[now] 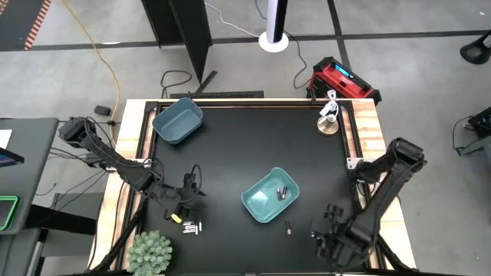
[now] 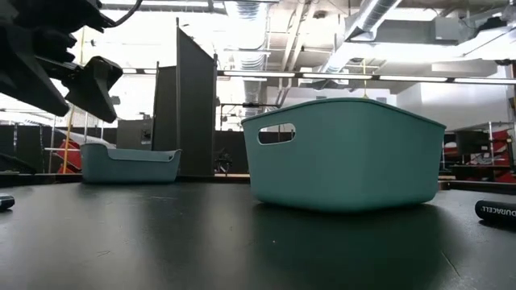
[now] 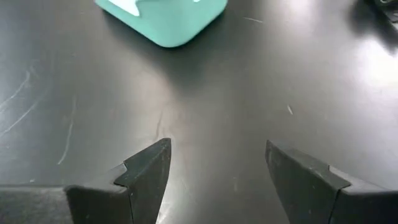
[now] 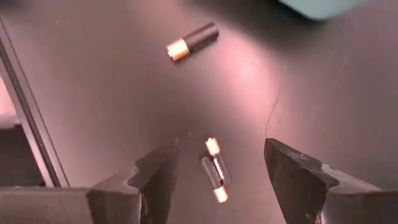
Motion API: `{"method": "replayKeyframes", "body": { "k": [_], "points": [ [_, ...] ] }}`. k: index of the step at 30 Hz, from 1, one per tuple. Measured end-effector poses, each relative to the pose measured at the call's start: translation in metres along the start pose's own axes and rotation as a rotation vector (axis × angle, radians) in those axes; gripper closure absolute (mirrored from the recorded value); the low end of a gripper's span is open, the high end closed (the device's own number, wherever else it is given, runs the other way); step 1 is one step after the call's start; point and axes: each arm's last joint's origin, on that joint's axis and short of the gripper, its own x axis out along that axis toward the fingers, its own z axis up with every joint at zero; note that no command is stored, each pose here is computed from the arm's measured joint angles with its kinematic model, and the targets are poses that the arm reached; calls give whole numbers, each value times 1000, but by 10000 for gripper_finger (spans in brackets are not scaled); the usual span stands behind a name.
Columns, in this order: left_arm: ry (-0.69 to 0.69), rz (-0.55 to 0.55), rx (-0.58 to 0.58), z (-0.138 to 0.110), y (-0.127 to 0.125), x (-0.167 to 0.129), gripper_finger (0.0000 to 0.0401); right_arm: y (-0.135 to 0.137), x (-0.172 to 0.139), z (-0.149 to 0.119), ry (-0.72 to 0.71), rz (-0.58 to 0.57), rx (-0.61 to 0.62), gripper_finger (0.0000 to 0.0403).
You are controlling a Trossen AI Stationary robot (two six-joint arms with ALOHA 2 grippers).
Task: Sort batteries
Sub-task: Put the black-brown battery into the light blue bin
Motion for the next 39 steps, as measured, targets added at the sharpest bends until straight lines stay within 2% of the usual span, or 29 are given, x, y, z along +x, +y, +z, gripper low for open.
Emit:
{"method": "replayKeyframes", "body": {
  "k": [4, 8, 13, 19, 22, 26, 33, 39],
  "points": [
    [-5, 28, -8, 0, 1, 0, 143, 2, 4, -22, -1, 31, -4, 150],
    [-7, 36, -10, 0, 1, 0, 143, -1, 9, -30, 3, 21, -29, 158],
    [-20, 56, -14, 1, 2, 0, 143, -5, 23, -6, -12, 20, 62, 177],
    [-33, 61, -20, 2, 2, 0, 143, -5, 40, 35, -59, 117, 224, 176],
    [-40, 89, -42, 3, 3, 0, 143, -7, 51, 50, -67, 110, 292, 173],
    [-56, 158, -40, 3, 5, 0, 143, -4, 76, 54, 17, 85, 322, 173],
    [-46, 164, -25, 3, 6, 0, 143, 14, 99, 61, 43, 61, 308, 173],
    [-47, 164, -13, 3, 6, 0, 143, 19, 117, 63, 92, 1, 331, 179]
  ]
}}
